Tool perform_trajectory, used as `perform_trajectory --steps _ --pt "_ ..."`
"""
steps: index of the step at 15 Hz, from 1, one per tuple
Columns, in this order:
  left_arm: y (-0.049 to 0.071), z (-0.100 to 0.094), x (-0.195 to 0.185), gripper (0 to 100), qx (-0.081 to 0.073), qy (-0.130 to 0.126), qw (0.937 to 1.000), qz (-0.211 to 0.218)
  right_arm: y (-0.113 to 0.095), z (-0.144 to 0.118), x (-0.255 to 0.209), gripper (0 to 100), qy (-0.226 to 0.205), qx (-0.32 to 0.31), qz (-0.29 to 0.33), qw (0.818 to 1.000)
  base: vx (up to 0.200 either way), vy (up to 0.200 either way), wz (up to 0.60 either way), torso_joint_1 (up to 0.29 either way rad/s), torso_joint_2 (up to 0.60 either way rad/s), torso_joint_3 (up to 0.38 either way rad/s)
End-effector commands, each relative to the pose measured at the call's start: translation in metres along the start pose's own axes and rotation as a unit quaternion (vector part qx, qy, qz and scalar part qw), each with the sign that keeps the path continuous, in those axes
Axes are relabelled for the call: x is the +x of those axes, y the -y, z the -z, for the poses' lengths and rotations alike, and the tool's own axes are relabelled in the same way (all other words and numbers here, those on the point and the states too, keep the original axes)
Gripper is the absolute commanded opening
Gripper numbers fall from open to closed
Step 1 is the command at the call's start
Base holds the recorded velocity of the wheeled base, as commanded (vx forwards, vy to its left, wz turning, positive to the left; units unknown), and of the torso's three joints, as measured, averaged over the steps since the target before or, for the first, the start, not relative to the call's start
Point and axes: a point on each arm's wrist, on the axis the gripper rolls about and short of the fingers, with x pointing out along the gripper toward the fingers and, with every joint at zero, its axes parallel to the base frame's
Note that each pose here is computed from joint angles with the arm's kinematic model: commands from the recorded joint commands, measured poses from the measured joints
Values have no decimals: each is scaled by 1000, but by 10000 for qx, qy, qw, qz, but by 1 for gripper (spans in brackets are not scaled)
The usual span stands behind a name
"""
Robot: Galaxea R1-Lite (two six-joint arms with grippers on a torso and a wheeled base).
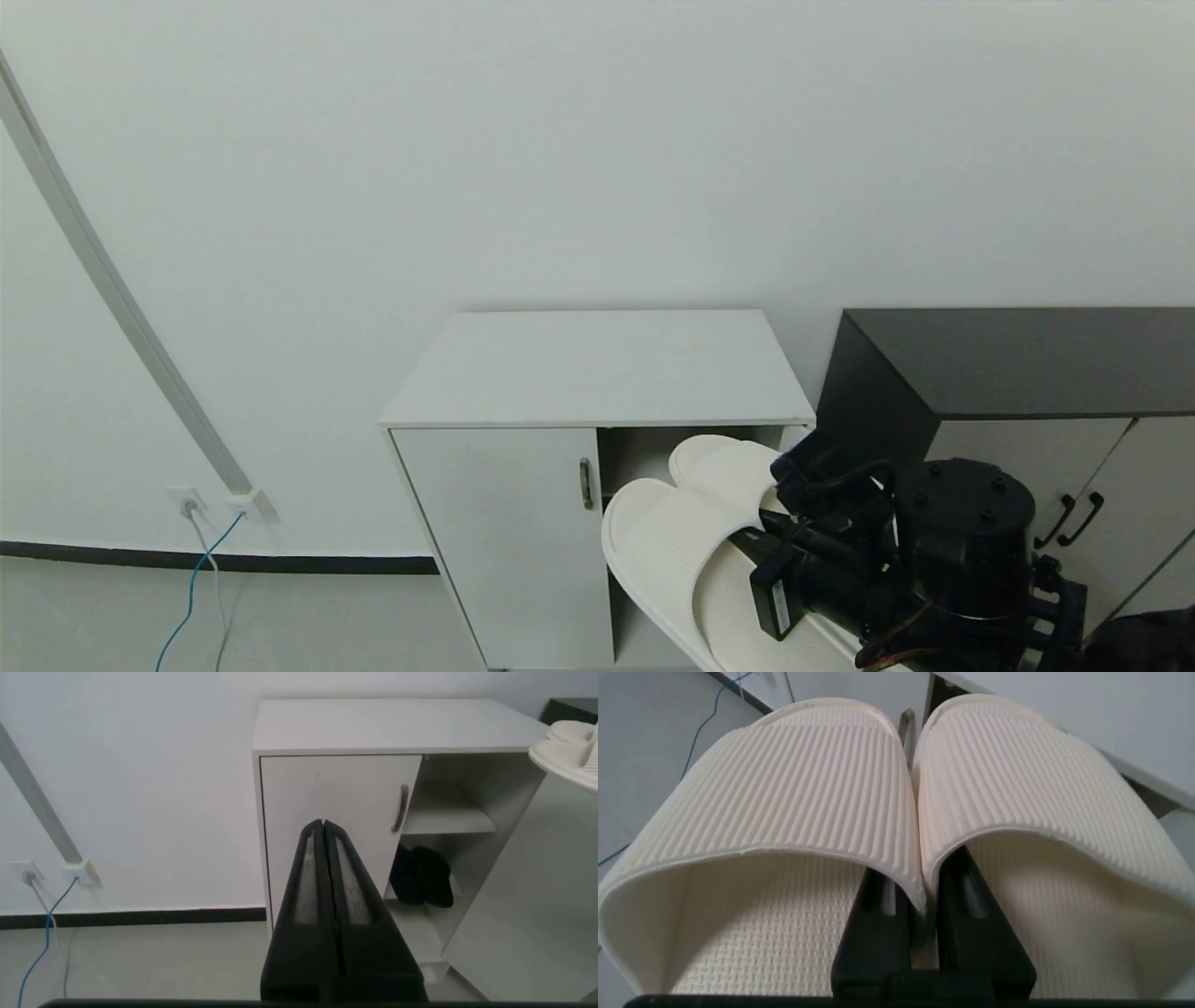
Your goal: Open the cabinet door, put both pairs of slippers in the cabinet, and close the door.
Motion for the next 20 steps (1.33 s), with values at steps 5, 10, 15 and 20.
perform_trajectory --steps 5,10,15,20 --pt "0 0 0 0 -7 -2 10000 0 0 3 1 0 -57 -9 -7 10000 0 0 0 -162 367 200" --pt "0 0 0 0 1 -2 10000 0 0 3 1 0 -42 -13 8 10000 0 0 0 -185 434 243" --pt "0 0 0 0 1 -2 10000 0 -2 6 3 0 -55 -25 -29 10000 0 0 0 -224 552 317" --pt "0 0 0 0 1 -2 10000 0 -6 10 5 0 -60 -46 -74 9999 0 0 0 -200 529 323"
